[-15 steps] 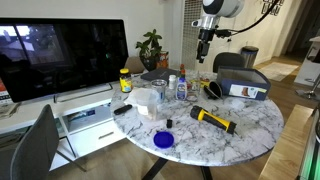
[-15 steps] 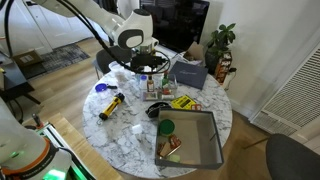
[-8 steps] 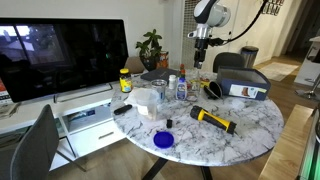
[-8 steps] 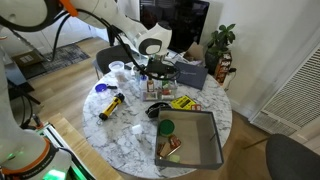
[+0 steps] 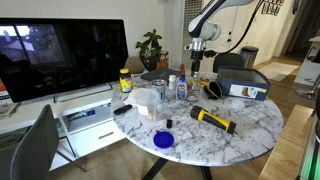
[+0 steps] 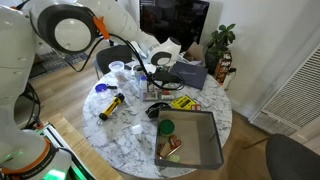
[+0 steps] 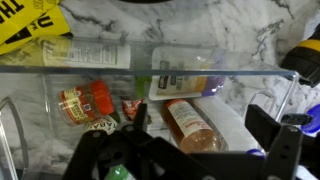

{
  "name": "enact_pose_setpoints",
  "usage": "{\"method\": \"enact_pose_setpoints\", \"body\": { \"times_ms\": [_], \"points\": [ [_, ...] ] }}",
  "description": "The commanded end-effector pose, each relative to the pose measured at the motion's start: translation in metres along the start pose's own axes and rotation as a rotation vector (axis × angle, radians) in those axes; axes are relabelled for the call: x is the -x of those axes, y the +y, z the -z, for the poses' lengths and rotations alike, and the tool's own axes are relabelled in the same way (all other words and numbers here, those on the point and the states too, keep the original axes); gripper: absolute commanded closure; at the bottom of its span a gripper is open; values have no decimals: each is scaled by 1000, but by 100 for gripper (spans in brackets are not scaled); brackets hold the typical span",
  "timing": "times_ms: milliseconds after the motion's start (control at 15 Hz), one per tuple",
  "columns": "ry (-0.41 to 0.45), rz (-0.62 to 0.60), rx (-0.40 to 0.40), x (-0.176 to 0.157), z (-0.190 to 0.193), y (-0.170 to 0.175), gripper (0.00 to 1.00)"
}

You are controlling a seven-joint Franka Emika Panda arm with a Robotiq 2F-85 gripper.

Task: Pick up the white packet with a green top from the clear container and put it on the table right side up

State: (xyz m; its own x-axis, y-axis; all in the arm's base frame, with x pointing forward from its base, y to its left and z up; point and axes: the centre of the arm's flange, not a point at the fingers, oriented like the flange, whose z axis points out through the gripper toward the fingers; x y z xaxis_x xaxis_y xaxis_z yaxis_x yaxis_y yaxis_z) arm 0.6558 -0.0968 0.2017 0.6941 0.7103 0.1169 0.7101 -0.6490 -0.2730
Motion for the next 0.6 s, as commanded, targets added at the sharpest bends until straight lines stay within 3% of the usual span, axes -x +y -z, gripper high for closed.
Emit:
{"method": "enact_pose_setpoints", "body": {
  "times_ms": [0, 533],
  "points": [
    [3, -37, -10, -14, -18, 25, 0],
    [-23, -70, -18, -17, -53, 37, 0]
  ]
}}
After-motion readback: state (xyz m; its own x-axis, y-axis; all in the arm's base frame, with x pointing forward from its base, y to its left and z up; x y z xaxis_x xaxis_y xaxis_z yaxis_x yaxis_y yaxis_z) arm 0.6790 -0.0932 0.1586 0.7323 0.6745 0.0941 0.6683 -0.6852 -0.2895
